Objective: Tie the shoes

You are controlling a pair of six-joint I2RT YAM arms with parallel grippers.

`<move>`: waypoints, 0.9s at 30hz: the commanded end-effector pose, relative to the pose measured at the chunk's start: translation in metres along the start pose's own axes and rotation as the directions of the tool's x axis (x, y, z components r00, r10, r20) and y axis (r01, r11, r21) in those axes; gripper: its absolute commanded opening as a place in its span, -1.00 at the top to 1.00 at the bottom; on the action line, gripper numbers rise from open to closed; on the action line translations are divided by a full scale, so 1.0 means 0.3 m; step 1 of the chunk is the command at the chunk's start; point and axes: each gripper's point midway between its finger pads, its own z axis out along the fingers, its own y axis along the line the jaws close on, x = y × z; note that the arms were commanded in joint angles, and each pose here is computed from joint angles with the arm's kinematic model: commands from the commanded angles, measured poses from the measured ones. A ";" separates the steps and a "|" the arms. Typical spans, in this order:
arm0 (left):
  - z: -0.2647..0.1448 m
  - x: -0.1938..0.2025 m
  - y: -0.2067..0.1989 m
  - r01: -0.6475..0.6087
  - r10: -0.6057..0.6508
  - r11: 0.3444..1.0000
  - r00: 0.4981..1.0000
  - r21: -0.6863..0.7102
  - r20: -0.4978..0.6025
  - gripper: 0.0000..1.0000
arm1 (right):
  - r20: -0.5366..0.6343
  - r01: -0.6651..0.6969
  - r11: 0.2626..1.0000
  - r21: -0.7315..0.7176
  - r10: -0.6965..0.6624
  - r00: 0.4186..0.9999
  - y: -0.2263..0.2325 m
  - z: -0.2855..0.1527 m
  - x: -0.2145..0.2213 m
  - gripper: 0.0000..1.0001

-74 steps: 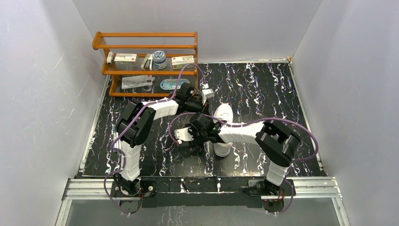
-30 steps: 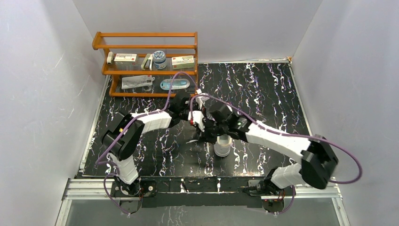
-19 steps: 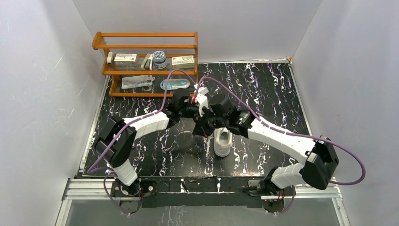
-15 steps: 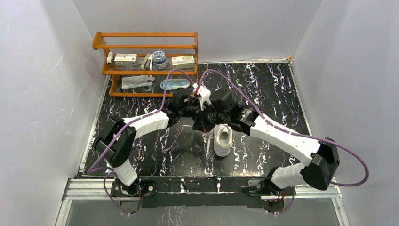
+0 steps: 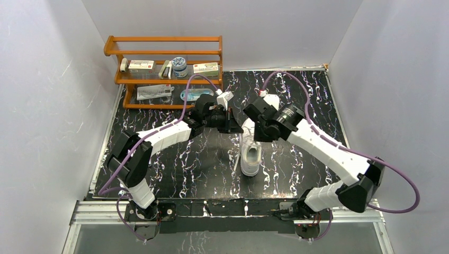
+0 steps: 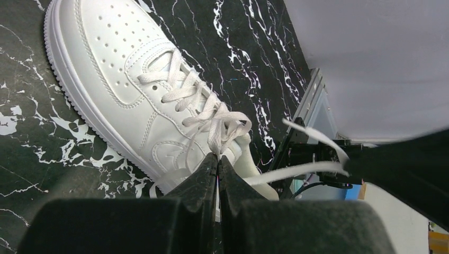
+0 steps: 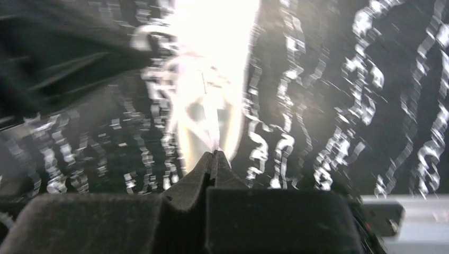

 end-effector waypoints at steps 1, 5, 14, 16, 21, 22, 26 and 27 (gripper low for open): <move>0.001 -0.017 -0.018 -0.012 0.012 1.000 1.000 0.003 0.001 1.00 | -0.097 -0.100 0.933 0.346 0.142 0.985 -0.253 0.023 0.119 1.00; 0.000 -0.017 -0.022 -0.024 0.024 1.000 1.000 0.005 -0.005 1.00 | -0.118 -0.136 0.892 0.431 0.205 0.972 -0.373 0.079 0.184 1.00; -0.002 -0.008 -0.040 -0.027 0.027 0.999 0.999 0.022 -0.019 1.00 | -0.252 -0.068 0.937 0.344 0.162 0.954 -0.486 0.298 0.217 0.95; 0.000 -0.005 -0.043 -0.027 0.028 0.999 0.999 0.024 -0.023 1.00 | -0.323 -0.027 0.970 0.241 0.106 0.940 -0.445 0.328 0.259 0.51; -0.008 -0.008 -0.057 -0.028 0.029 0.999 0.999 0.028 -0.036 1.00 | -0.307 0.094 0.987 0.127 -0.051 0.950 -0.422 0.266 0.171 0.05; -0.010 -0.009 -0.059 -0.029 0.030 0.999 0.999 0.027 -0.036 1.00 | -0.281 0.127 0.989 0.081 -0.099 0.954 -0.401 0.247 0.130 0.02; -0.015 -0.013 -0.065 -0.029 0.030 0.999 0.999 0.025 -0.042 1.00 | 0.050 0.391 0.845 -0.364 -0.401 0.915 -0.167 0.217 0.001 -0.02; -0.015 -0.013 -0.067 -0.030 0.031 0.999 0.999 0.026 -0.042 1.00 | 0.202 0.518 0.722 -0.458 -0.483 0.852 -0.106 0.210 0.007 -0.02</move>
